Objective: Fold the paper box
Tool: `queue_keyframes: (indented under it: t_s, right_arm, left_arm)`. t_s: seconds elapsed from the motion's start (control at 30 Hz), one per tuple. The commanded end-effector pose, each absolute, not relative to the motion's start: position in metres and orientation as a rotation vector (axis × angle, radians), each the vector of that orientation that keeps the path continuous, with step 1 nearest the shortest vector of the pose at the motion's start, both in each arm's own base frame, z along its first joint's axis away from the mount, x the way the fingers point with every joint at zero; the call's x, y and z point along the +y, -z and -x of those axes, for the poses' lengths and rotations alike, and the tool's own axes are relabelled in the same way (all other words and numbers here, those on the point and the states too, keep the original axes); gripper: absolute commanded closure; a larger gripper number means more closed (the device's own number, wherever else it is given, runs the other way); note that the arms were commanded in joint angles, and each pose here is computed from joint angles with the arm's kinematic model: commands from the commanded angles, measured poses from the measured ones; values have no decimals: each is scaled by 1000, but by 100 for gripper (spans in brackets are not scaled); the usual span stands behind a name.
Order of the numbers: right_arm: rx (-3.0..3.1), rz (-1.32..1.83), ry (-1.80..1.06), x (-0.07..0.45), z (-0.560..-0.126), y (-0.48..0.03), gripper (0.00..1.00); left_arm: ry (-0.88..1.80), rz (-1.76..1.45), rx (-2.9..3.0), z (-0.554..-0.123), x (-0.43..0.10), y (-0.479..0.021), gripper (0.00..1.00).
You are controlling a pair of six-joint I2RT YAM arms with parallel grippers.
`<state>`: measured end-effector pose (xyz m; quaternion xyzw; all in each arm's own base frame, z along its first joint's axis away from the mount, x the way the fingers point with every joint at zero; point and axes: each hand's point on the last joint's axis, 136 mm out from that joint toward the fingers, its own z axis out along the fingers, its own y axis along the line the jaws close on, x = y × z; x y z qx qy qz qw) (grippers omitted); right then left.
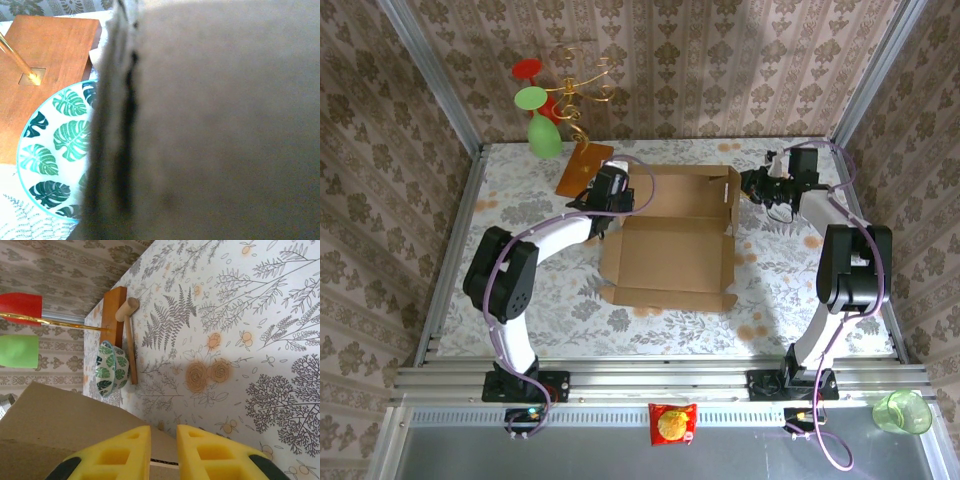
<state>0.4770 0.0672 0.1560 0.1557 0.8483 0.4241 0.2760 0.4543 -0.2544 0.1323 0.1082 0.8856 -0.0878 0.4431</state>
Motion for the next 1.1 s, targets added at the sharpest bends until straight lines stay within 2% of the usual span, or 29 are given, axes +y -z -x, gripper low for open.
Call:
queue_keyframes:
  t_s: [0.0,0.5,0.83,1.07]
  right_arm:
    - [2331,-467,-1155,68,-477,-151,78]
    - [2339,-566,-1104,76,-464,-138,80]
    - [2172,-303,-971,87,-449,-150,73]
    - [2231,-179,-927,90,-434,-135,73]
  left_arm:
    - [253,-254,2220,-457,-256,-137,100]
    - [320,-213,2278,-459,-261,-128,100]
    - [288,-265,2292,-459,-261,-108,100]
    - [249,-329,2292,-461,-260,-102,100]
